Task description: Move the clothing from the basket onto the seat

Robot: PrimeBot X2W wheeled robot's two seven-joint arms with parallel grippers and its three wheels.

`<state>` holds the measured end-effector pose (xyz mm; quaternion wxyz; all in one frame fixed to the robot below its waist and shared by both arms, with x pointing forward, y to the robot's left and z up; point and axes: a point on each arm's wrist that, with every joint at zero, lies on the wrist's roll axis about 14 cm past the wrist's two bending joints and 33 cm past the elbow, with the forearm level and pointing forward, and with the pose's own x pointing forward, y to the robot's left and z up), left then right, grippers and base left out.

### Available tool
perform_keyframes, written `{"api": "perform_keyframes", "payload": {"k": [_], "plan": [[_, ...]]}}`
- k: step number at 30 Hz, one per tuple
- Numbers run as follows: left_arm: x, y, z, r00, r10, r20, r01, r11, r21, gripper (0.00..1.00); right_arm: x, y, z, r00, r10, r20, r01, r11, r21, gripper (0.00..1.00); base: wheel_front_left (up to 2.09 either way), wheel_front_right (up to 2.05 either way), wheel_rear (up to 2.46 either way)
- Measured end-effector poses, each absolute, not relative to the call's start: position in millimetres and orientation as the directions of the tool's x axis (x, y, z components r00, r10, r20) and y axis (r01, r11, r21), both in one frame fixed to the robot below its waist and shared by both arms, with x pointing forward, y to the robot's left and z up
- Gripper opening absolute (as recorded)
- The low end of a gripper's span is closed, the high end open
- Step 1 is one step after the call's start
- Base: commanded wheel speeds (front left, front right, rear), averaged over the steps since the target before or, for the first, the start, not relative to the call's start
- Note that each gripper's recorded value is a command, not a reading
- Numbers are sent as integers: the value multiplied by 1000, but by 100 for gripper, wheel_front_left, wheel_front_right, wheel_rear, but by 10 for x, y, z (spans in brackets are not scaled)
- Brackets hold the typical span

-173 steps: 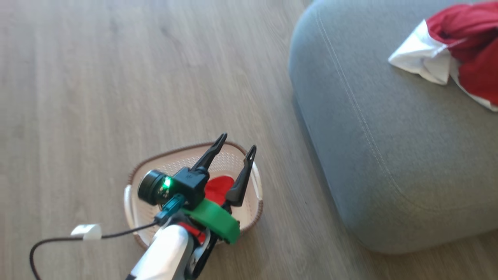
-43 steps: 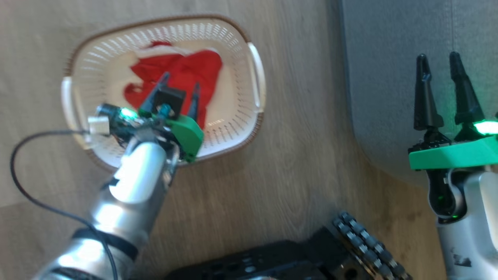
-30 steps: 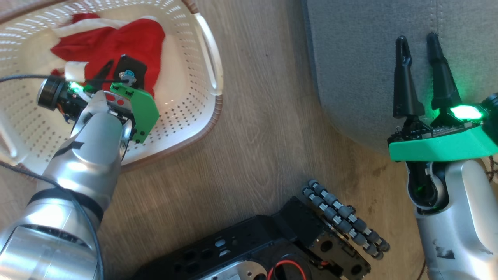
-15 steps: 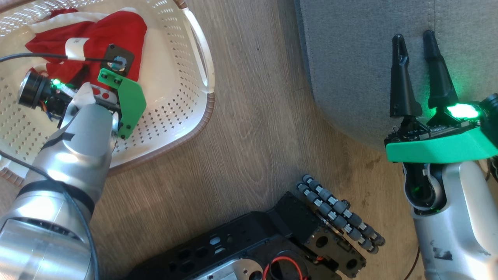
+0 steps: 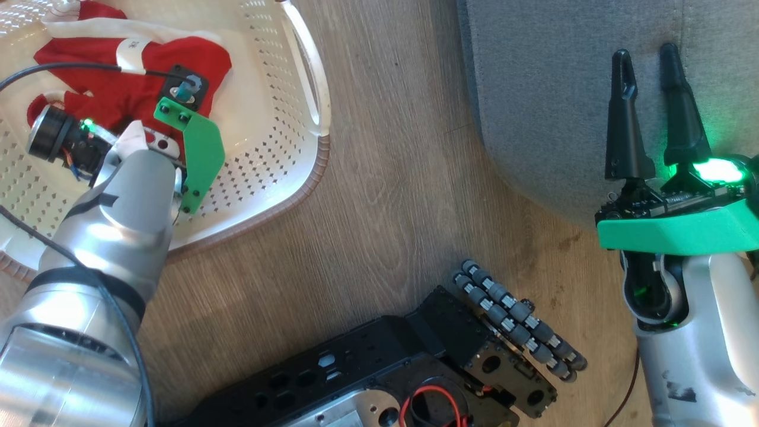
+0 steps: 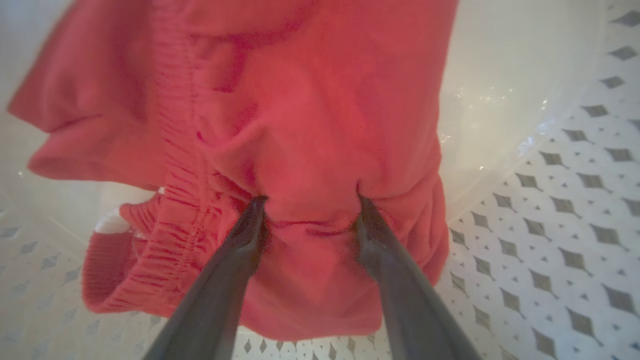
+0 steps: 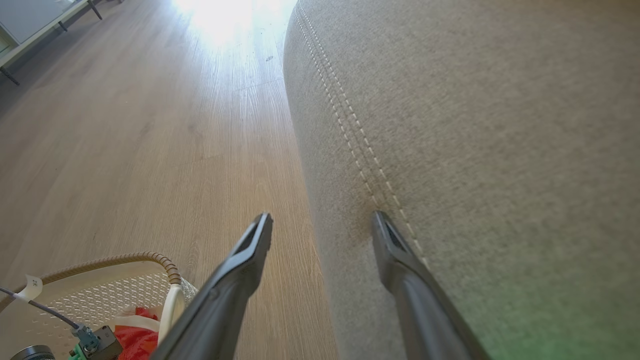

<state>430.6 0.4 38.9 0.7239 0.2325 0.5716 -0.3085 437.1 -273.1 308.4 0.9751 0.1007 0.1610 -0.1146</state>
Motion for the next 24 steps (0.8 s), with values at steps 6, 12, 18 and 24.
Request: {"api": "perform_keyframes", "payload": {"k": [6, 12, 18, 24], "plan": [[4300, 1, 388, 154, -181, -971, 711, 703, -18, 0, 4371, -2733, 3087, 923, -192, -335, 256, 954, 159, 100, 0, 0, 0], [4338, 12, 416, 167, -184, -969, 709, 706, -12, 0, 4373, -2732, 3103, 923, -191, -333, 255, 954, 160, 100, 0, 0, 0], [4479, -36, 542, 221, -220, -950, 681, 732, -11, 0, 4388, -2722, 3135, 924, -185, -336, 251, 953, 167, 100, 0, 0, 0], [4680, -127, 760, 313, -278, -908, 644, 765, -13, 0, 4449, -2702, 3232, 931, -173, -320, 239, 954, 180, 100, 0, 0, 0]]}}
